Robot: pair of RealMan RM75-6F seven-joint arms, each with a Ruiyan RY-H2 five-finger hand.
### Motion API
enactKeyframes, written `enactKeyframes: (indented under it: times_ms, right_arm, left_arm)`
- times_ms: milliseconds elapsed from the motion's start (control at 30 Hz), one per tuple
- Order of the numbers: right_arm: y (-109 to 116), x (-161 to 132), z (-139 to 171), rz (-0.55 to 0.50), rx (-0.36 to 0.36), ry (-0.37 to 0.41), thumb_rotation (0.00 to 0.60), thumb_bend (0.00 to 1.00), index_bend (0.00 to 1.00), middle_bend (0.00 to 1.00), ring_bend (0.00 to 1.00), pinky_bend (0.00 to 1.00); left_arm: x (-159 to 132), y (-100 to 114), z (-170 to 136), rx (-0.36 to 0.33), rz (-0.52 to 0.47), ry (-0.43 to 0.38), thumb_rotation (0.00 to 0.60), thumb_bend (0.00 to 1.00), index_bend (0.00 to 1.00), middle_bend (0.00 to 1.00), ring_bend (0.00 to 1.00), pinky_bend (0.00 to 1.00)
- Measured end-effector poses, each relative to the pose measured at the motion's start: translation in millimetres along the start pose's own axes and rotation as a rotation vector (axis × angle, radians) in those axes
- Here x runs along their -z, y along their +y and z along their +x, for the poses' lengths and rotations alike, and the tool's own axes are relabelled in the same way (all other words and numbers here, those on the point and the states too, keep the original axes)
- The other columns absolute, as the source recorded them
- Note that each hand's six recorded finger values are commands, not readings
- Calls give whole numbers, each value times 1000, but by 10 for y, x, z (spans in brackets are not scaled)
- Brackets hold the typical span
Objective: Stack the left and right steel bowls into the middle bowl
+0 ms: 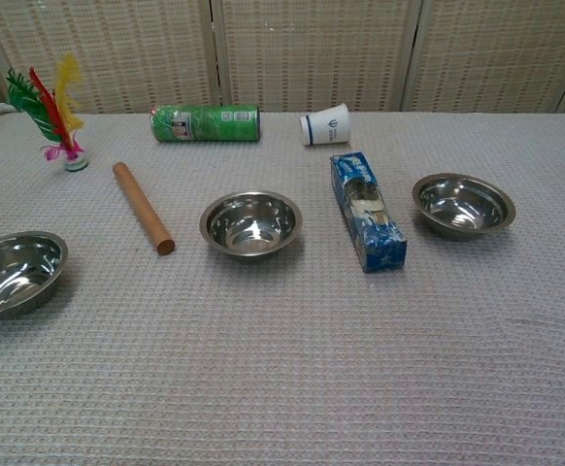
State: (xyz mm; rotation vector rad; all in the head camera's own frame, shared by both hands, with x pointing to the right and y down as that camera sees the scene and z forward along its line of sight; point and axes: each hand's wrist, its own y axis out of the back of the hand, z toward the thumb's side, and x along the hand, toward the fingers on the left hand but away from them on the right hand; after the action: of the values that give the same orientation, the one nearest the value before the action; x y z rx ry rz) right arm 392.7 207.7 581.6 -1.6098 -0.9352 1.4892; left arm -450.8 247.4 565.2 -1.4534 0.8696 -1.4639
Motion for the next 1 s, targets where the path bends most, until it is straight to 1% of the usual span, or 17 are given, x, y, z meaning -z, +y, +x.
enactKeyframes:
  times_ms: [167,300,400,533,633,767,867,933,1000]
  right_arm:
    - [4,10,-3,-3,-1,-2,600,139,0,0,0,0]
    - [33,13,6,-12,11,-3,600,140,0,0,0,0]
    - [30,18,6,-13,9,-3,600,139,0,0,0,0]
    - [41,16,-1,-16,19,-3,600,140,0,0,0,0]
    - [43,27,0,-17,24,-10,600,140,0,0,0,0]
    - [34,20,1,-16,19,-11,600,139,0,0,0,0]
    - [33,25,-1,-15,18,-14,600,140,0,0,0,0]
    - [26,30,-5,-15,15,-17,600,140,0,0,0,0]
    - [12,27,-9,-13,9,-17,600,140,0,0,0,0]
  left_arm:
    - [-48,-65,4,25,-5,-8,600,410,37,33,0,155]
    - [-151,-184,3,66,-15,-31,600,411,37,33,0,156]
    - [-246,-311,1,102,-18,-54,600,411,37,33,0,156]
    - [-364,-572,11,171,-12,-100,600,410,50,33,0,156]
    - [-429,-748,33,202,-2,-128,600,412,65,33,0,156]
    - [-498,-934,71,212,25,-151,600,412,91,33,0,155]
    - [-536,-1047,96,212,36,-160,600,411,132,35,0,155]
    - [-561,-1105,109,210,33,-168,600,410,175,36,0,156]
    - [-584,-1146,122,205,30,-176,600,410,238,40,0,156]
